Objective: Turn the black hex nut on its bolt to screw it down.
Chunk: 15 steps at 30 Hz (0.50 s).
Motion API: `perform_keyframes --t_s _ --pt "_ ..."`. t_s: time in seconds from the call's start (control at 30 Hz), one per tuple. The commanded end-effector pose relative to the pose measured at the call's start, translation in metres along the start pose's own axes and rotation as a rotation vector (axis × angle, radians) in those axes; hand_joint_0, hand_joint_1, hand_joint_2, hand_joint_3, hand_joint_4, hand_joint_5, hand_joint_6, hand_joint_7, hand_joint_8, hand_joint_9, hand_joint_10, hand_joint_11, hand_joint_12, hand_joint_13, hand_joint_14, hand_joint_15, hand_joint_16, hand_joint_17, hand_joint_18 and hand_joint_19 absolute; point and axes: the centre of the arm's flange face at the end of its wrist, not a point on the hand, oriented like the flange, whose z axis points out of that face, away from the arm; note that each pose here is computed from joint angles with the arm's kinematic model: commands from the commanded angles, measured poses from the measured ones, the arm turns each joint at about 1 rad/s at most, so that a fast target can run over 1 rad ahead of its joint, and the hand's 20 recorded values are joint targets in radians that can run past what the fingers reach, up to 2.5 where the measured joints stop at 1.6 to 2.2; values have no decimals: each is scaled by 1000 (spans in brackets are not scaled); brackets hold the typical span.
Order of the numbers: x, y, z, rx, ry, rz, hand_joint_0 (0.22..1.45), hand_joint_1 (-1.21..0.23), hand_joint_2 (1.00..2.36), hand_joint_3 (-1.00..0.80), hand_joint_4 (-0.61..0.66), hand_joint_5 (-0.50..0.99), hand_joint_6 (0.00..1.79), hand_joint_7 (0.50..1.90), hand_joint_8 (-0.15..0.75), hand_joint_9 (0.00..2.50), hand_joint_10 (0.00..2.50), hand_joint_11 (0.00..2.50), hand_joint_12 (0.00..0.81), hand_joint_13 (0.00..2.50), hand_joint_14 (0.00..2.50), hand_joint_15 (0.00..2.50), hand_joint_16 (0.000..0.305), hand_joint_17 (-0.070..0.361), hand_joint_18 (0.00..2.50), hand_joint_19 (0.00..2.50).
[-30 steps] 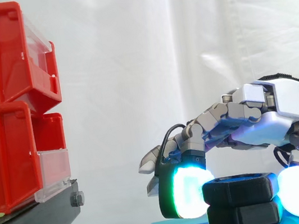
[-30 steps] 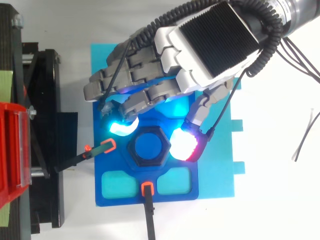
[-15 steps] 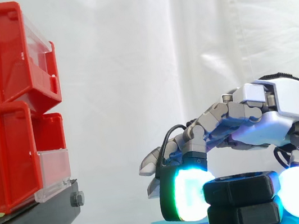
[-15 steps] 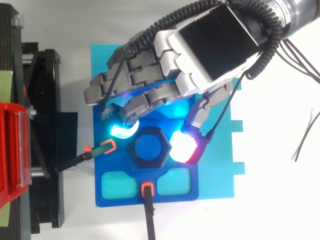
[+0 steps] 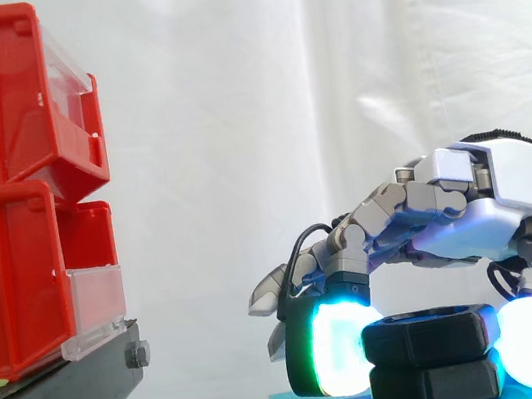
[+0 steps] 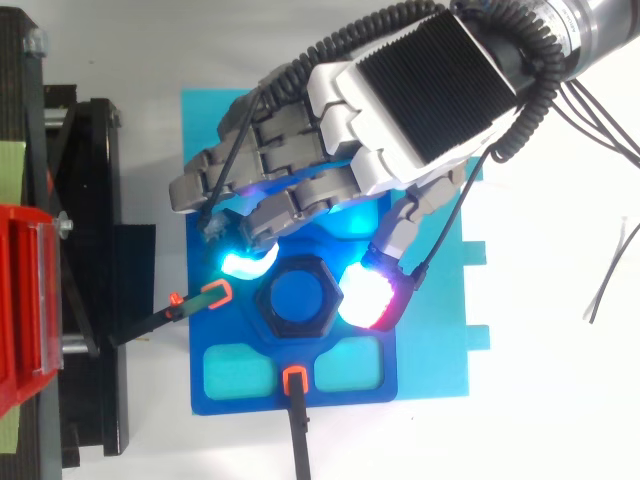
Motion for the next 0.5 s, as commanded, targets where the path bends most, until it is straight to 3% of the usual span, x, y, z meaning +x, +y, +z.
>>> perform_keyframes --t_s 0.0,0.33,0.47 --pt "0 0 0 0 1 0 558 -695 1008 -248 351 -209 902 671 355 522 10 408 403 682 8 252 57 129 788 434" --pt "0 0 0 0 1 2 581 -673 1007 -213 360 -203 910 662 365 559 10 426 401 695 8 254 57 129 813 421" --pt "0 0 0 -1 -1 0 527 -618 1007 -388 327 -206 902 709 339 548 10 430 374 672 9 266 51 115 767 453"
